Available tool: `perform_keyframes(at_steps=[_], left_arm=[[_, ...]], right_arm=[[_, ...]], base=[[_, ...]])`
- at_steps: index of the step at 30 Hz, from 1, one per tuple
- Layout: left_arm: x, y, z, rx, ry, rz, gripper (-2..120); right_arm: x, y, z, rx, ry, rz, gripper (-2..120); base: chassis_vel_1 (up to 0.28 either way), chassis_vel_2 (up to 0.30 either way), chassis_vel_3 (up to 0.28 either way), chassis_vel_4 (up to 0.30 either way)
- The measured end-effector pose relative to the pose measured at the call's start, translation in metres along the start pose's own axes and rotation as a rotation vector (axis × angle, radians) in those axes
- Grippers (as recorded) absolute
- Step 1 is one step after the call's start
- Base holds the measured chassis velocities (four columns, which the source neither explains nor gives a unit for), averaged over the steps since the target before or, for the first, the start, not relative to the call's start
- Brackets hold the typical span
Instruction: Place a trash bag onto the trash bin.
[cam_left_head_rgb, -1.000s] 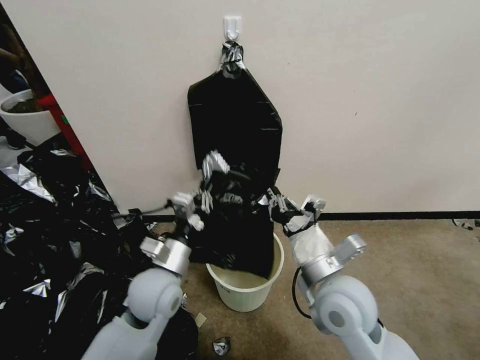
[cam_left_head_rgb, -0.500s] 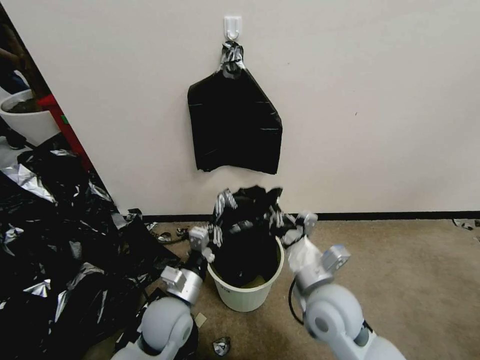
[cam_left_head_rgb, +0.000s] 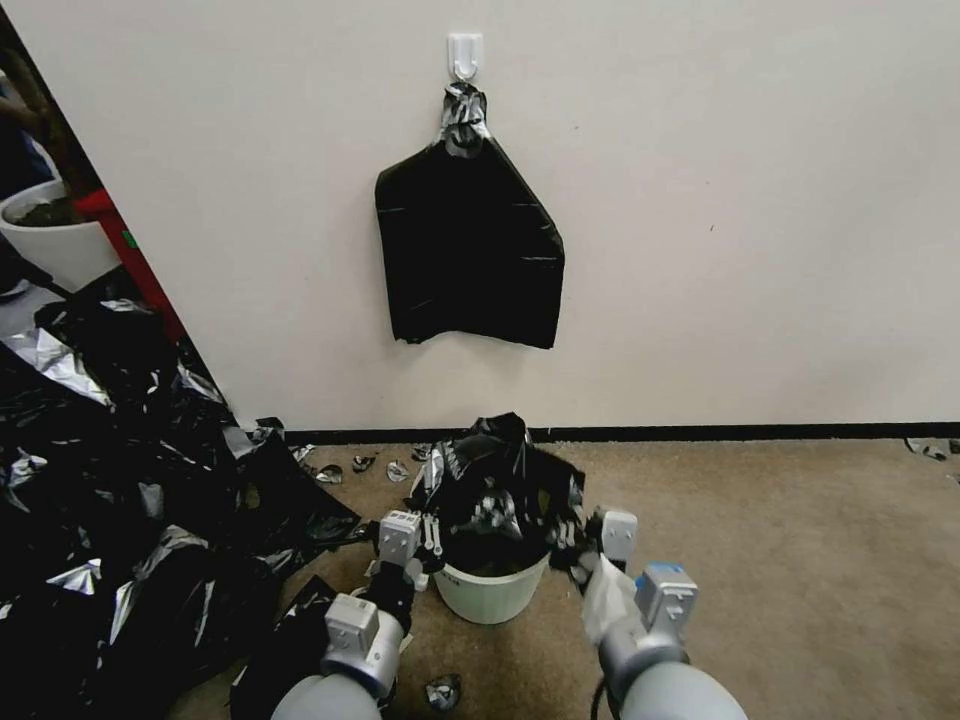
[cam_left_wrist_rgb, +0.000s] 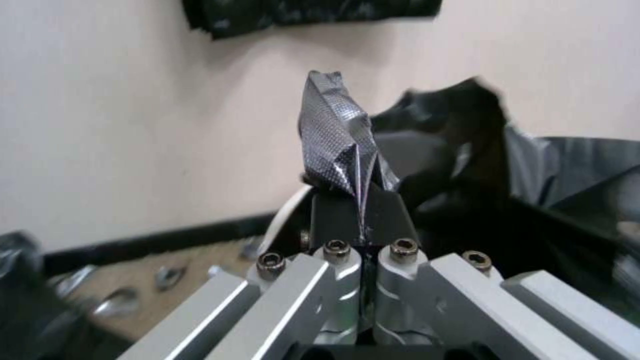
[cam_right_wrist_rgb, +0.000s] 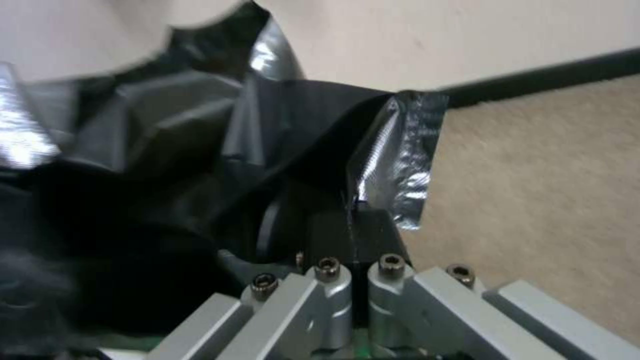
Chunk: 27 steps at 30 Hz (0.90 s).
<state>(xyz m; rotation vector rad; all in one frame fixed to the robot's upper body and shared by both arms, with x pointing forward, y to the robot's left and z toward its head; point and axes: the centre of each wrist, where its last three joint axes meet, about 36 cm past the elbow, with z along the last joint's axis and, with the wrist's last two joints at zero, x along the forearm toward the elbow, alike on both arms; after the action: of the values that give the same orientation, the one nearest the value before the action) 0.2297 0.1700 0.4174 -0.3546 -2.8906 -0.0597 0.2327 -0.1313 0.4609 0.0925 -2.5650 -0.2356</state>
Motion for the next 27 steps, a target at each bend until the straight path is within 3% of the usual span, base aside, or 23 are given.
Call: perform_keyframes(at_steps=[11,14,19,22,27], left_arm=[[0.014,0.007,0.012,-0.053,0.083,-0.063,0],[0.011,0.007,0.027,-0.057,0.121,-0.072,0],[0.009,0.005,0.038,-0.052,0.149,-0.071,0],[0.000,0.003,0.064,-0.063,0.205,-0.079,0],[-0.013,0.003,0.076,-0.055,0.225,-0.090,0]], right_arm=[[0.003,-0.002,0.015,0.076,0.053,-0.004,0],[-0.001,-0.003,0.023,0.119,0.058,-0.020,0],[-0.003,-0.004,0.029,0.155,0.063,-0.034,0],[-0.013,-0.012,0.044,0.288,0.103,-0.051,0],[-0.030,-0.019,0.048,0.364,0.093,-0.032,0]], base=[[0.000,0.000,0.000,0.000],[0.000,0.000,0.000,0.000],[0.000,0.000,0.000,0.000],[0.000,0.000,0.000,0.000],[0.000,0.000,0.000,0.000]])
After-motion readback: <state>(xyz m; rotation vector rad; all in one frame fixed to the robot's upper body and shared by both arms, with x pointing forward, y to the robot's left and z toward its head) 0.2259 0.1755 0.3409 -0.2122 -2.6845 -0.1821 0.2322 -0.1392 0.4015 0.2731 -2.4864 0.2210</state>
